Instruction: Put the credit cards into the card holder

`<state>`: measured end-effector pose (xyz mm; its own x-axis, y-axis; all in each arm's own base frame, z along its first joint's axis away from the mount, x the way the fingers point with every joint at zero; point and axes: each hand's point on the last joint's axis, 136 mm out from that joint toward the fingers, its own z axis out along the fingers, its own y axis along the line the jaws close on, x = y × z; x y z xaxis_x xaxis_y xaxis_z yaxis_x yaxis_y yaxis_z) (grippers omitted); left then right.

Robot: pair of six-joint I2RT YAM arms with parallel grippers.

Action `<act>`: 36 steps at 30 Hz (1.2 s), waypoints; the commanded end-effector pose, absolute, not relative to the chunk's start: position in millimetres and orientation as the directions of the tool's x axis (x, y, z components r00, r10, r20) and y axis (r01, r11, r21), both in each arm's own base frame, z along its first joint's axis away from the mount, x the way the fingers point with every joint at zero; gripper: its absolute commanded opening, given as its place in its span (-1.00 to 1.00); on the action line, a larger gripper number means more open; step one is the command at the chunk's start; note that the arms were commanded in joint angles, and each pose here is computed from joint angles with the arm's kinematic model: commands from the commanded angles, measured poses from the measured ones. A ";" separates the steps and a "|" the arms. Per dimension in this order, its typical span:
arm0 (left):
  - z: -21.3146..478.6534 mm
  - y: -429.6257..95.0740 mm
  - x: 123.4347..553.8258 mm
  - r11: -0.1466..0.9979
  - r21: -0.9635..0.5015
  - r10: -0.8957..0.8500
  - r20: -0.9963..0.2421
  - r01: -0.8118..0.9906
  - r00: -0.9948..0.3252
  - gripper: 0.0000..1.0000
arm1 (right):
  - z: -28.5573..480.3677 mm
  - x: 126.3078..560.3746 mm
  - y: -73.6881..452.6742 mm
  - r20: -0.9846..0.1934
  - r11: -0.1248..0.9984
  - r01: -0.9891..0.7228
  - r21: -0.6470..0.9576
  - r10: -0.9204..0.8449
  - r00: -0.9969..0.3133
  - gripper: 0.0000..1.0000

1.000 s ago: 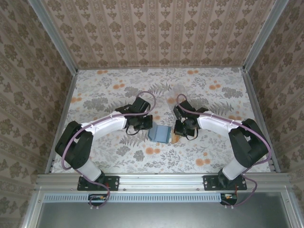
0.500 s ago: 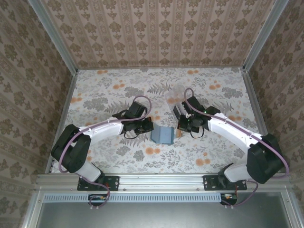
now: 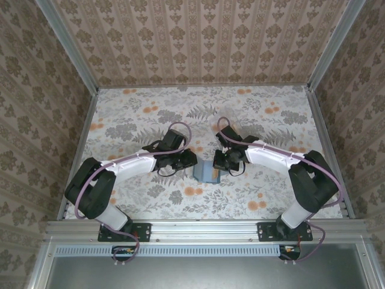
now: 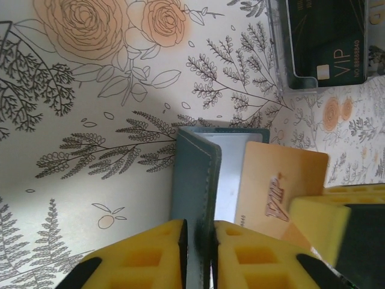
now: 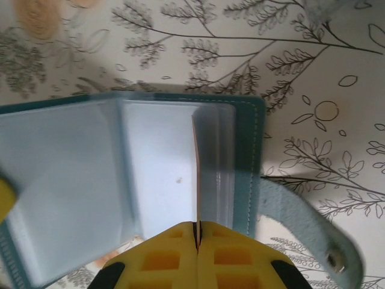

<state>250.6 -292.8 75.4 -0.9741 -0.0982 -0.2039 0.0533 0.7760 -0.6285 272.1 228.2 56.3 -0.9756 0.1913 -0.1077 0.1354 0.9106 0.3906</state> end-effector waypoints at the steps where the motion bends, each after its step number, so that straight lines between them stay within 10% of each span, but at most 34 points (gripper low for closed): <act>1: 82.3 -296.3 249.5 0.752 -0.655 -0.091 -0.209 0.070 -0.974 -0.52 | 55.6 276.8 224.4 -0.121 0.921 0.143 0.363 0.199 -0.973 -1.00; 36: 85.7 -304.2 250.6 0.715 -0.693 -0.078 -0.215 0.096 -0.973 -0.40 | 49.8 275.9 222.3 -0.108 0.930 0.142 0.338 0.189 -0.976 -1.00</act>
